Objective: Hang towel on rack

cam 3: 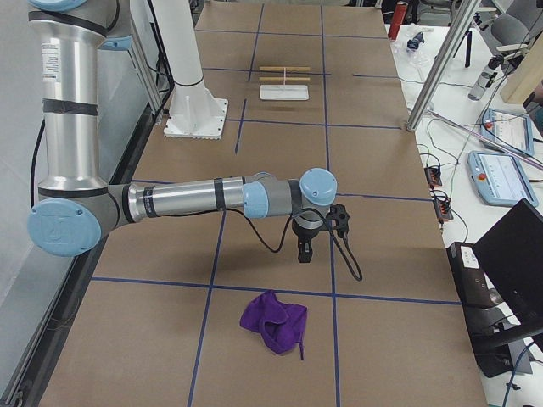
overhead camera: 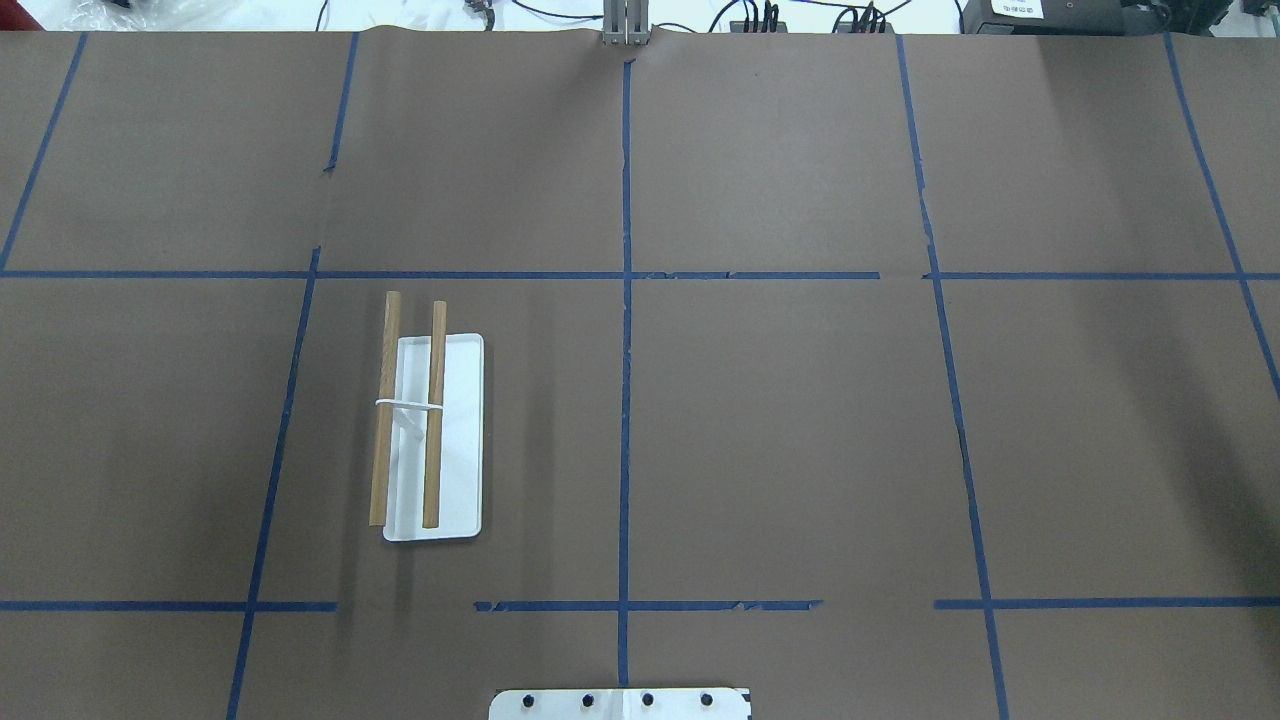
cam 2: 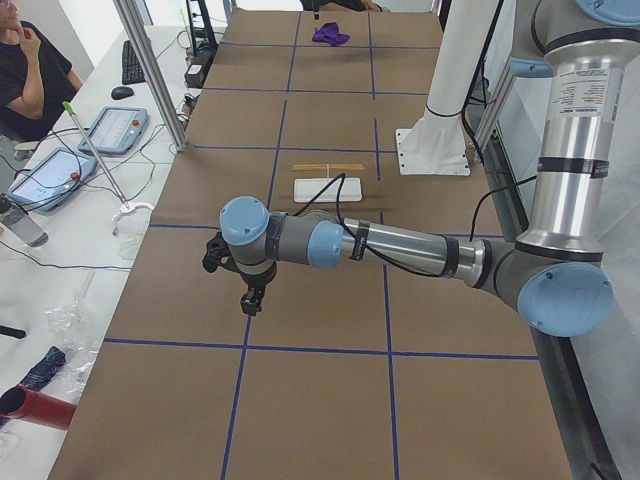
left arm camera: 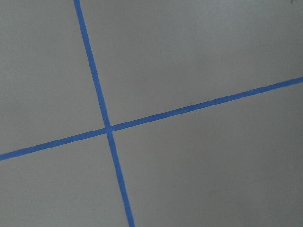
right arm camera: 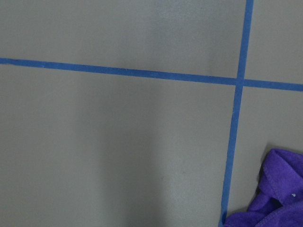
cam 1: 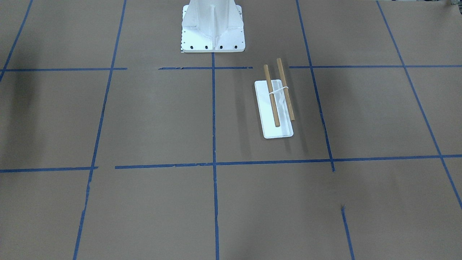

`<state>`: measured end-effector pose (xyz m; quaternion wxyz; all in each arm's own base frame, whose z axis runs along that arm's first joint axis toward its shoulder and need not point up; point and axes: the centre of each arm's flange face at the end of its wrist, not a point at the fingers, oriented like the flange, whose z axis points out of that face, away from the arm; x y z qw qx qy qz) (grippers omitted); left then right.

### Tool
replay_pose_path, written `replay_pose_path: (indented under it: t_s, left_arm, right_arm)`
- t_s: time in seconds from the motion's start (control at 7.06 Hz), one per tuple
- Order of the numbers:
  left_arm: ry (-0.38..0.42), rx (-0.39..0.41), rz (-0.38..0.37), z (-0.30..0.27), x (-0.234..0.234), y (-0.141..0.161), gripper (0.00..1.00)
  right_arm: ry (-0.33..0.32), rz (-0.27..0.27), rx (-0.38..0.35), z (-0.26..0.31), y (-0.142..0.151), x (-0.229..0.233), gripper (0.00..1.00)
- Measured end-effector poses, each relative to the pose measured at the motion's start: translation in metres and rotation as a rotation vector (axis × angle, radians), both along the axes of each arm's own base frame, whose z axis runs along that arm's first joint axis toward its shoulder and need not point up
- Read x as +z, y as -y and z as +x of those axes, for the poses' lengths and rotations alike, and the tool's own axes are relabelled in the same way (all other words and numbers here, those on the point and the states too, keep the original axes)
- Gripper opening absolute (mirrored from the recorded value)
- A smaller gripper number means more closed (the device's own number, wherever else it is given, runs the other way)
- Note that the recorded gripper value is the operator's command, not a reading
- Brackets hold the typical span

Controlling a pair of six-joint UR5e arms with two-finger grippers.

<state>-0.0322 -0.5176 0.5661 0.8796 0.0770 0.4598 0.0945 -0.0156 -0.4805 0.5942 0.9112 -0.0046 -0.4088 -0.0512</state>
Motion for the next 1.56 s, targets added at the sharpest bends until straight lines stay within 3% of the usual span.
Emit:
replay_pose_path:
  t_s: [0.14, 0.42, 0.71, 0.99, 1.13, 1.27, 1.56]
  left_arm:
    - [-0.041, -0.011, -0.014, 0.002, -0.009, 0.0, 1.0]
    - [-0.06, -0.021, 0.005, 0.003, -0.03, 0.0, 1.0]
    - [-0.063, -0.021, 0.009, 0.003, -0.032, 0.001, 1.0]
    - [-0.066, -0.02, 0.025, 0.003, -0.032, 0.002, 1.0]
    - [-0.066, -0.019, 0.03, 0.003, -0.031, 0.003, 1.0]
    - [-0.067, -0.02, 0.033, 0.003, -0.03, 0.003, 1.0]
    - [-0.07, -0.019, 0.041, 0.004, -0.029, 0.004, 1.0]
  right_arm:
    - [0.0, -0.014, -0.015, -0.006, -0.002, 0.011, 1.0]
    - [-0.013, -0.018, -0.038, -0.008, -0.008, 0.077, 0.99]
    - [-0.059, 0.033, -0.051, -0.003, -0.014, 0.14, 0.92]
    - [-0.128, 0.012, -0.044, 0.01, -0.033, 0.178, 0.81]
    - [-0.147, -0.012, -0.039, 0.016, -0.043, 0.192, 0.56]
    - [-0.161, -0.036, -0.036, 0.019, -0.051, 0.205, 0.05]
    - [-0.169, -0.052, -0.033, 0.021, -0.055, 0.211, 0.0]
